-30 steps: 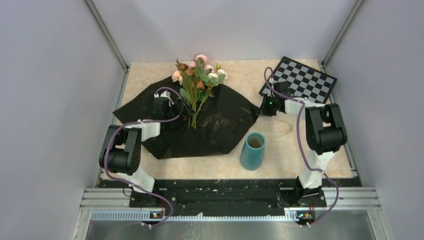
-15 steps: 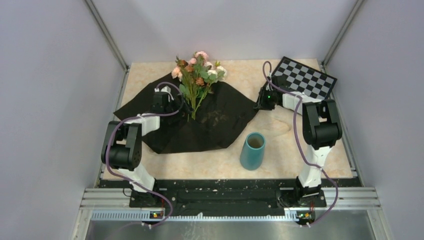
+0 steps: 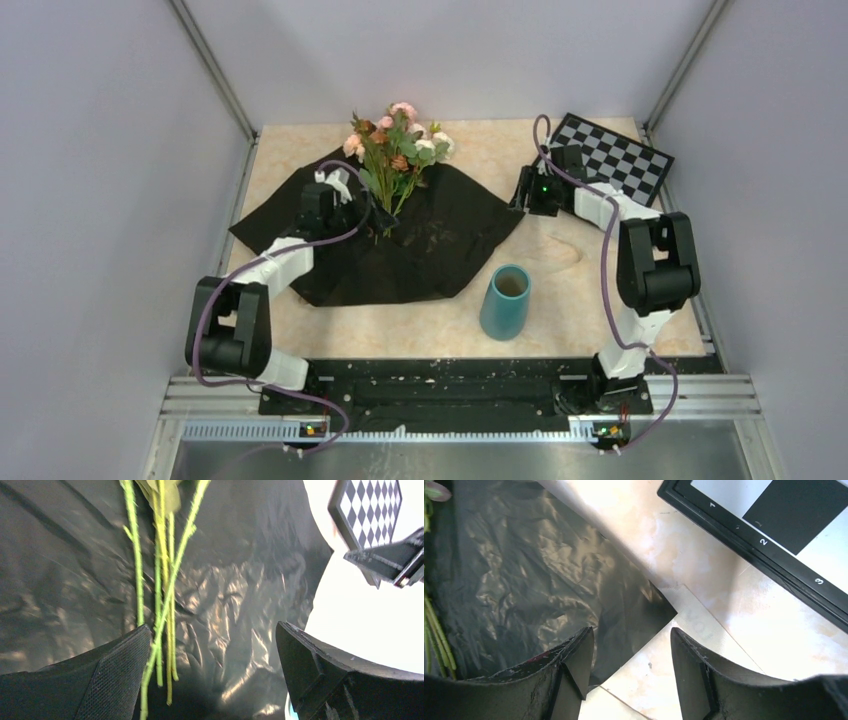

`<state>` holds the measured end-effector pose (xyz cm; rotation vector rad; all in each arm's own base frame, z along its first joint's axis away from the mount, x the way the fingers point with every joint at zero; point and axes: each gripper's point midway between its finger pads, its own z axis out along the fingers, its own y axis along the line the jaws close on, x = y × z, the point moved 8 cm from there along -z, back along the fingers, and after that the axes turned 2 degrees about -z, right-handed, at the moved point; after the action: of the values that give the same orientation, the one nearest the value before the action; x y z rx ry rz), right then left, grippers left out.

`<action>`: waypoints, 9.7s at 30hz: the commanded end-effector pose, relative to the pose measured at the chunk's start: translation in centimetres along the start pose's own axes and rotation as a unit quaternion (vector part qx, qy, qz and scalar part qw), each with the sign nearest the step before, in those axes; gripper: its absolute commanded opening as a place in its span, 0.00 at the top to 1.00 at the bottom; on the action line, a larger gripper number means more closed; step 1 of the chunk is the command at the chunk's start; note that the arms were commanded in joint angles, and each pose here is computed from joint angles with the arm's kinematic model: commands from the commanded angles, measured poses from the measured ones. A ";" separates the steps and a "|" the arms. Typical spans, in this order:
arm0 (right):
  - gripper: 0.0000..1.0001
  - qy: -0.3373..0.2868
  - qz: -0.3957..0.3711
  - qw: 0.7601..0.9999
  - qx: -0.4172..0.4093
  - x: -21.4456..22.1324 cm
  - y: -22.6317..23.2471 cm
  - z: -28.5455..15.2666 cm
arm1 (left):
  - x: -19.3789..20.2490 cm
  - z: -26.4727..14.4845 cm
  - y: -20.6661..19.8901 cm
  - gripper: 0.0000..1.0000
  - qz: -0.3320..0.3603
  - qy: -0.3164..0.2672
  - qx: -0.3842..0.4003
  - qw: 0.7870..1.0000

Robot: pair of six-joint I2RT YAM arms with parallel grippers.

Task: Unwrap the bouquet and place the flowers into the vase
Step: Unfold the wrapping paper at the center of the board, then pick up the fake flower from the wrapping paper, then insert the fake flower into the vase.

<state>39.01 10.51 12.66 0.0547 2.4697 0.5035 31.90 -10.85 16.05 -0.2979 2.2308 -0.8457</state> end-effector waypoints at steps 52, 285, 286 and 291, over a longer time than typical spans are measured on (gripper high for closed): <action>0.41 -0.054 -0.008 0.998 -0.038 2.6 2.3 -7.5 | 18.4 -8.9 2.0 0.07 -0.003 0.239 -0.012 0.971; 1.00 -0.438 -0.283 0.815 -0.255 -4.3 16.9 -38.9 | -6.9 -15.7 2.3 0.01 0.116 -0.163 -0.177 0.964; 1.00 -0.444 -0.283 0.810 -0.258 -4.3 17.1 -39.6 | -6.8 -15.7 2.3 0.01 0.116 -0.162 -0.177 0.964; 1.00 -0.456 -0.281 0.797 -0.279 -3.7 17.3 -41.6 | -6.7 -15.7 2.3 0.01 0.116 -0.162 -0.175 0.964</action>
<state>19.44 12.35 49.05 -0.5160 1.3468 0.6634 25.66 1.28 26.04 -0.3278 2.0712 -0.2718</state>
